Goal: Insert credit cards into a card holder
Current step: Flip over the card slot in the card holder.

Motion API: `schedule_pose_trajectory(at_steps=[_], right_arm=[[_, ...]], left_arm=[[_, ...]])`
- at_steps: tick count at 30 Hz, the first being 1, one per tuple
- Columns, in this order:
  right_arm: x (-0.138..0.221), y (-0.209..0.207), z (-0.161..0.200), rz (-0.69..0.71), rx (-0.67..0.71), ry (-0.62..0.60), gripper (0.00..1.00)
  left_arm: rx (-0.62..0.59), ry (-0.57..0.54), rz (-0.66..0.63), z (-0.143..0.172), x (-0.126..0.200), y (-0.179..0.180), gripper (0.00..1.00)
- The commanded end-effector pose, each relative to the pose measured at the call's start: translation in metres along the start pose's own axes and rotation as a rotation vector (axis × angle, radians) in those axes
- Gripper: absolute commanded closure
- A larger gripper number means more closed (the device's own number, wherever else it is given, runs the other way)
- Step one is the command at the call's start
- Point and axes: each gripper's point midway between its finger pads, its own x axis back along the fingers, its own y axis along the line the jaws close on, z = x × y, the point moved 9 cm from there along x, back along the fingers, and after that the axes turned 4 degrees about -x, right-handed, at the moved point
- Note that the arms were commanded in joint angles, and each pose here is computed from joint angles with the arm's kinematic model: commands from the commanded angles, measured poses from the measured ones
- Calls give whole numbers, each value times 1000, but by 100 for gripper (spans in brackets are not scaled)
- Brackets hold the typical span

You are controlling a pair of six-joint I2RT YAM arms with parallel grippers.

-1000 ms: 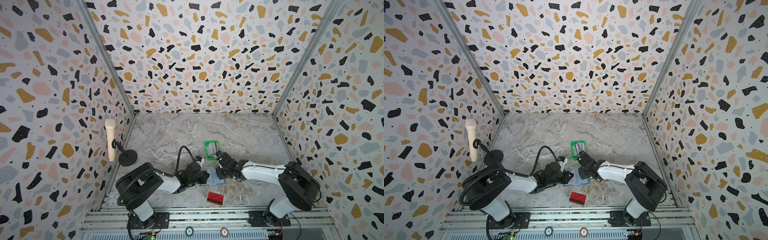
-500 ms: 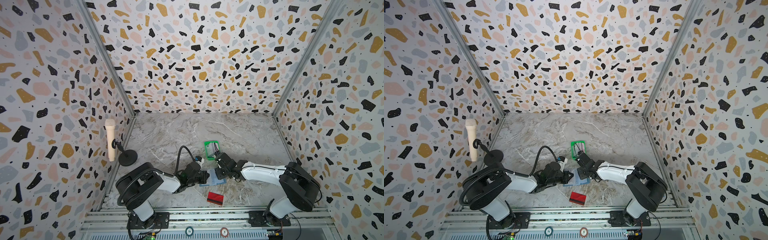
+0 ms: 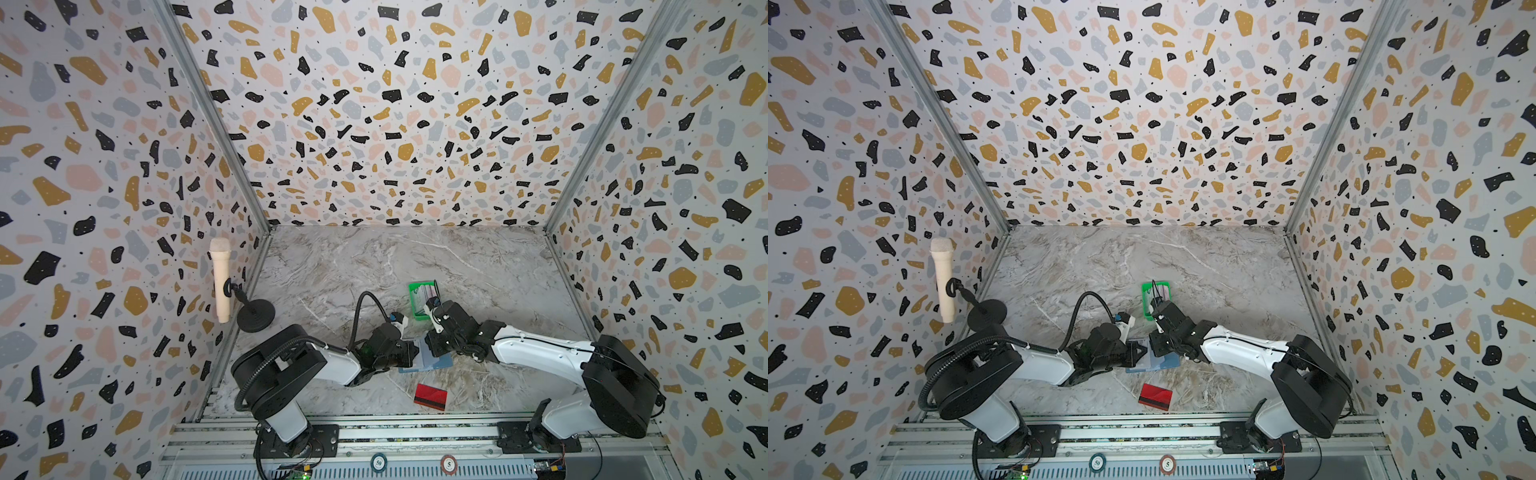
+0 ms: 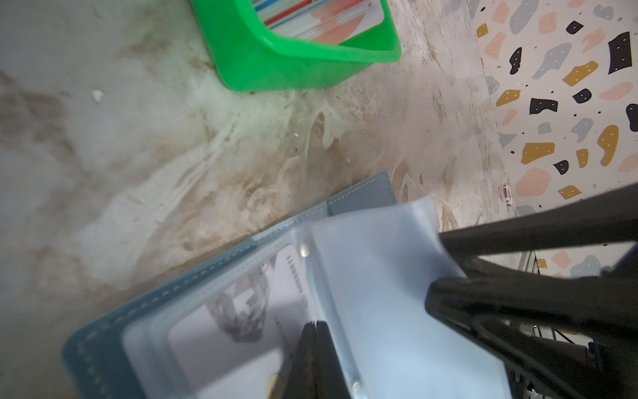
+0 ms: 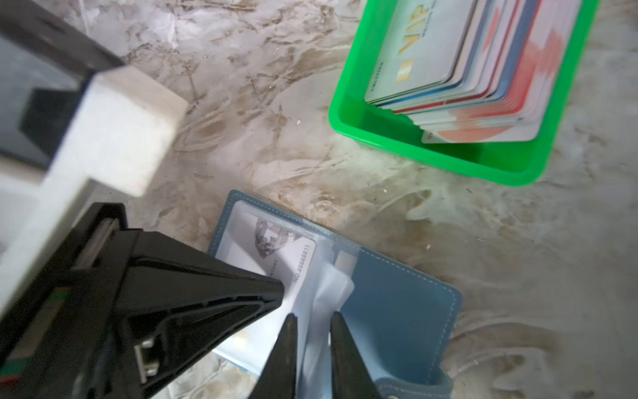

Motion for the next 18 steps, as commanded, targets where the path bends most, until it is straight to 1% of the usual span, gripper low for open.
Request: schedule_pose_trajectory(at_steps=[1,3,6,9,14,18], right_arm=[[-4,8,2,-54,-9,21,71],[-6,11,3,-64,-4,22,65],[-7,13,3,-69,-1,26,59],[-6,11,3,-52,-8,23,56],[0,14,3,-54,9,8,49],[7,15,2,-69,4,-19,47]], left_arm=[[17,69,-53,17,1,15,100],[15,58,-45,15,3,13,100],[15,58,-43,13,3,12,100],[18,61,-38,14,3,11,100],[26,45,-15,11,8,7,100],[33,-4,11,2,19,0,100]])
